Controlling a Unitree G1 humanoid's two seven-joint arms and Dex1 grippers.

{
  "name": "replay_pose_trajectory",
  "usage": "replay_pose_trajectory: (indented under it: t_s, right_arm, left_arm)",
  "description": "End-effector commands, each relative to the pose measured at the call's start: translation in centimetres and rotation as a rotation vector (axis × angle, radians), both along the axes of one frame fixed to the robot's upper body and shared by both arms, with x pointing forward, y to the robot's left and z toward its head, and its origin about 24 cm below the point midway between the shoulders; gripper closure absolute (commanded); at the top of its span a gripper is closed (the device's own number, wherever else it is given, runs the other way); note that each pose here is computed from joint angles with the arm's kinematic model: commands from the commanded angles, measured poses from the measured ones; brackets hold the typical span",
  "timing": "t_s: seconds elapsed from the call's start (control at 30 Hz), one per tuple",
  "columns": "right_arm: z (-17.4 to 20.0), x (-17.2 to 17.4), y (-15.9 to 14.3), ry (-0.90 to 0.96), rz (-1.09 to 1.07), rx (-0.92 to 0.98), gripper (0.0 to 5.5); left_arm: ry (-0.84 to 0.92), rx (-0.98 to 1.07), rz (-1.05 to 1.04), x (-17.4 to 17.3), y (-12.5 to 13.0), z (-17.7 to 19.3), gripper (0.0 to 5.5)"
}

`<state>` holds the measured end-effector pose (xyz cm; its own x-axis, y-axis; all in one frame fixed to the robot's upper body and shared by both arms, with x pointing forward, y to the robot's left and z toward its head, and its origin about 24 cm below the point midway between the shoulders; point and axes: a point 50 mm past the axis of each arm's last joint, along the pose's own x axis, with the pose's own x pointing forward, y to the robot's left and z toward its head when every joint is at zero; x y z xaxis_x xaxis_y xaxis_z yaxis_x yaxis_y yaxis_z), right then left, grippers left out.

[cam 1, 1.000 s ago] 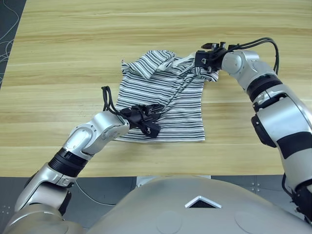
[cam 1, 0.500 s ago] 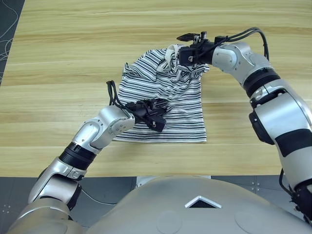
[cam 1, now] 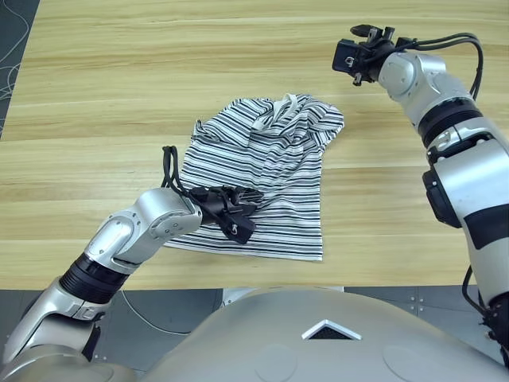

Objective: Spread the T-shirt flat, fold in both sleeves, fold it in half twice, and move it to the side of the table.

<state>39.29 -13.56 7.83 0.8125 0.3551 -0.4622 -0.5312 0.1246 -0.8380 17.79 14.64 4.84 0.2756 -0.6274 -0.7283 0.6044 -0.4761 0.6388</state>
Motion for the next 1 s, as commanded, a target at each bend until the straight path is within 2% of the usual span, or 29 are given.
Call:
replay_pose_trajectory:
  t_s: [0.03, 0.13, 0.2, 0.27, 0.37, 0.63, 0.77, 0.87, 1.0]
  right_arm:
    - [0.6, -0.2, 1.5, 0.007, 0.101, 0.074, 2.87]
    - [0.8, -1.1, 2.8, 0.035, 0.226, 0.188, 2.87]
    - [0.9, -1.5, 3.1, 0.049, 0.280, 0.236, 2.87]
    - [0.8, -2.0, 3.3, 0.063, 0.321, 0.272, 2.87]
    - [0.2, -3.0, 3.6, 0.105, 0.377, 0.316, 2.87]
    - [-1.2, -6.0, 4.9, 0.182, 0.521, 0.339, 2.87]
    - [-0.8, -7.4, 5.8, 0.187, 0.568, 0.361, 2.87]
    - [-0.9, -8.3, 6.0, 0.203, 0.587, 0.354, 2.87]
    - [-2.2, -9.9, 6.4, 0.275, 0.614, 0.317, 2.87]
  left_arm:
    - [-0.055, -0.111, 0.055, 2.3, -1.7, 2.1, 3.63]
    - [-0.163, -0.385, 0.180, 6.8, -3.6, 7.6, 3.63]
    - [-0.173, -0.453, 0.234, 8.4, -3.5, 9.1, 3.63]
    - [-0.137, -0.468, 0.282, 9.5, -3.0, 9.2, 3.63]
    - [-0.111, -0.439, 0.375, 11.2, -1.7, 7.9, 3.63]
    - [-0.107, -0.281, 0.639, 15.9, 3.7, 1.8, 3.63]
    - [-0.080, -0.295, 0.702, 17.0, 4.1, 0.3, 3.63]
    - [-0.038, -0.328, 0.698, 17.2, 3.4, -0.2, 3.63]
    - [-0.015, -0.334, 0.730, 17.3, 3.3, -1.1, 3.63]
